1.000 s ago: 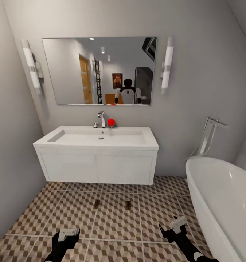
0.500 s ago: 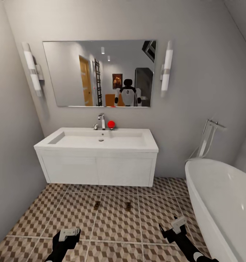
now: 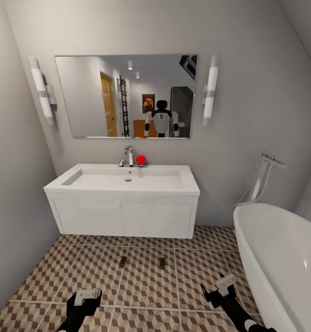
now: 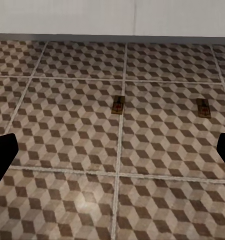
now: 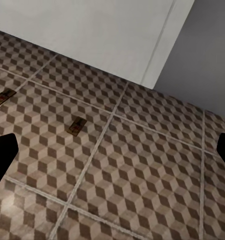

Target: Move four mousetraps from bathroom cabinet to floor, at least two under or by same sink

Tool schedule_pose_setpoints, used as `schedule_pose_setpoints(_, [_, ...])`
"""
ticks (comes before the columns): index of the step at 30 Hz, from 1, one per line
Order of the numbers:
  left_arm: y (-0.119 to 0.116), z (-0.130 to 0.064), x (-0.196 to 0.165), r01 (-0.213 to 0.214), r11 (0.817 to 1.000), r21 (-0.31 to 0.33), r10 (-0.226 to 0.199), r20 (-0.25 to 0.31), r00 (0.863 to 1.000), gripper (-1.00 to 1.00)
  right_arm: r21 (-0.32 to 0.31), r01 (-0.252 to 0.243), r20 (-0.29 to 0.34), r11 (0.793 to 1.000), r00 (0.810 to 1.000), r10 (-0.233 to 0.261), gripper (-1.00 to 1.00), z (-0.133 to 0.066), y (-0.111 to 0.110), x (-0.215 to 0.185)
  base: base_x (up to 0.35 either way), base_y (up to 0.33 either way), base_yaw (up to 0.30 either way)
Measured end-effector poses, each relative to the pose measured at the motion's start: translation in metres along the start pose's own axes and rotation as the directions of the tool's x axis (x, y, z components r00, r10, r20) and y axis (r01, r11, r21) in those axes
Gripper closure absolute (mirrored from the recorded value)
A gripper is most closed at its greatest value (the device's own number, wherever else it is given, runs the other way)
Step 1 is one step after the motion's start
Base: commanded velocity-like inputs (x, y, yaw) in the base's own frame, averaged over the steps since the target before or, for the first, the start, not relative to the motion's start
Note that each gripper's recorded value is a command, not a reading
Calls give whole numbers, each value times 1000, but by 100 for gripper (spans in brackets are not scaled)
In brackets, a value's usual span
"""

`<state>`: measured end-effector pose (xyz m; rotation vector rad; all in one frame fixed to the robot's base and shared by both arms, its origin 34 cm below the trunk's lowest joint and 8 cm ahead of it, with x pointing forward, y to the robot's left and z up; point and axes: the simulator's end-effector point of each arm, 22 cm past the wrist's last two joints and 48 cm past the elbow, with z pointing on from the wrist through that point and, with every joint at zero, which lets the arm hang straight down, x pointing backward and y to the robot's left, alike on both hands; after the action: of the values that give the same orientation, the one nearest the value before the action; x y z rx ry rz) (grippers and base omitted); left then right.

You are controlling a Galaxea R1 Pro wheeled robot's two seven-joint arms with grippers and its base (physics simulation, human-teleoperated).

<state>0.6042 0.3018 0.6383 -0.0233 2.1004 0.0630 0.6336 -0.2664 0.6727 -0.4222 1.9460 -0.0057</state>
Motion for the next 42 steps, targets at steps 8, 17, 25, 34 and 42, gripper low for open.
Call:
schedule_pose_setpoints(8, [0, -6, -11, 0, 1000, 0, 0, 0, 1000, -100, 0, 0, 0, 1000, 1000, 0, -100, -5, -2, -11, 0, 0, 0])
schedule_pose_setpoints(17, [1, -14, -22, 0, 1000, 0, 0, -1, 1000, -100, 0, 0, -1, 1000, 1000, 0, -100, -11, -5, -23, 0, 0, 0])
schedule_pose_setpoints(25, [1, -20, -31, 0, 1000, 0, 0, -1, 1000, -100, 0, 0, -1, 1000, 1000, 0, -100, -16, -7, -33, 0, 0, 0])
schedule_pose_setpoints(34, [2, -27, -42, 0, 1000, 0, 0, -1, 1000, -100, 0, 0, -1, 1000, 1000, 0, -100, -22, -9, -43, 0, 0, 0])
schedule_pose_setpoints(42, [2, -34, -50, 0, 1000, 0, 0, -1, 1000, -100, 1, 0, -1, 1000, 1000, 0, -100, -28, -11, -52, 0, 0, 0])
